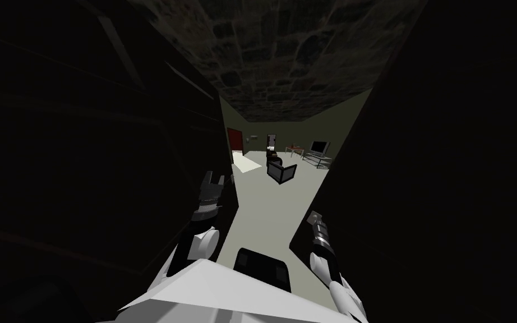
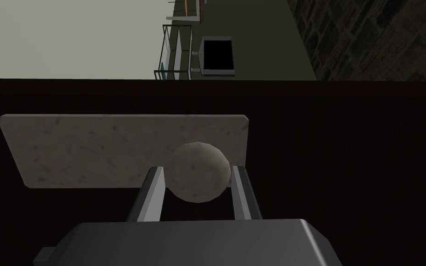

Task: Push the door open

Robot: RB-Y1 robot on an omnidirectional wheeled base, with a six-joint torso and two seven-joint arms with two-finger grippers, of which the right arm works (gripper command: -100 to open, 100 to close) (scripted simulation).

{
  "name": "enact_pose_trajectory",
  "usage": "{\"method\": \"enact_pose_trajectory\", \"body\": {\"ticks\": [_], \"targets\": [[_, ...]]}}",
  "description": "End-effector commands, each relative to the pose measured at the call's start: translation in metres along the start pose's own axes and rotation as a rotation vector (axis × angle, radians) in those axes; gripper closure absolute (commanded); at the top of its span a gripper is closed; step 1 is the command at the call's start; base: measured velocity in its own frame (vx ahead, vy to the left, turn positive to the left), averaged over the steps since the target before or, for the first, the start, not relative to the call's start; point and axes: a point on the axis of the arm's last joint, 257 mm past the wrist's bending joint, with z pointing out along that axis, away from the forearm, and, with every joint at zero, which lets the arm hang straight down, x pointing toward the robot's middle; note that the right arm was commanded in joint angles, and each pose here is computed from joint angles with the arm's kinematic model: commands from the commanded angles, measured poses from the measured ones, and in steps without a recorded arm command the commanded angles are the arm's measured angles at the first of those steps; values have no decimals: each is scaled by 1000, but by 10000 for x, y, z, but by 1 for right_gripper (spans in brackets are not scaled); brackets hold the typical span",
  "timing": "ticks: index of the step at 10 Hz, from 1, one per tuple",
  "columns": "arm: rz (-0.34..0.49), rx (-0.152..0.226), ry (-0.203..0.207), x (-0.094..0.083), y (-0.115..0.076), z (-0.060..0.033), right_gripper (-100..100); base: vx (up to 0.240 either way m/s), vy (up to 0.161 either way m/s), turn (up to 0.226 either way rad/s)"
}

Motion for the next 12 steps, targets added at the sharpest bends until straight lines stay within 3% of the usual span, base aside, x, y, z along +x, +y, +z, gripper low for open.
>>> {"method": "enact_pose_trajectory", "body": {"ticks": [1, 8, 12], "targets": [[-4, -9, -31, -141, 39, 17, 100, 203, 52, -75], [-3, -4, -68, -304, 17, -7, 100, 83, 28, -32], [-3, -6, -122, -530, 28, -17, 100, 144, -7, -32]]}}
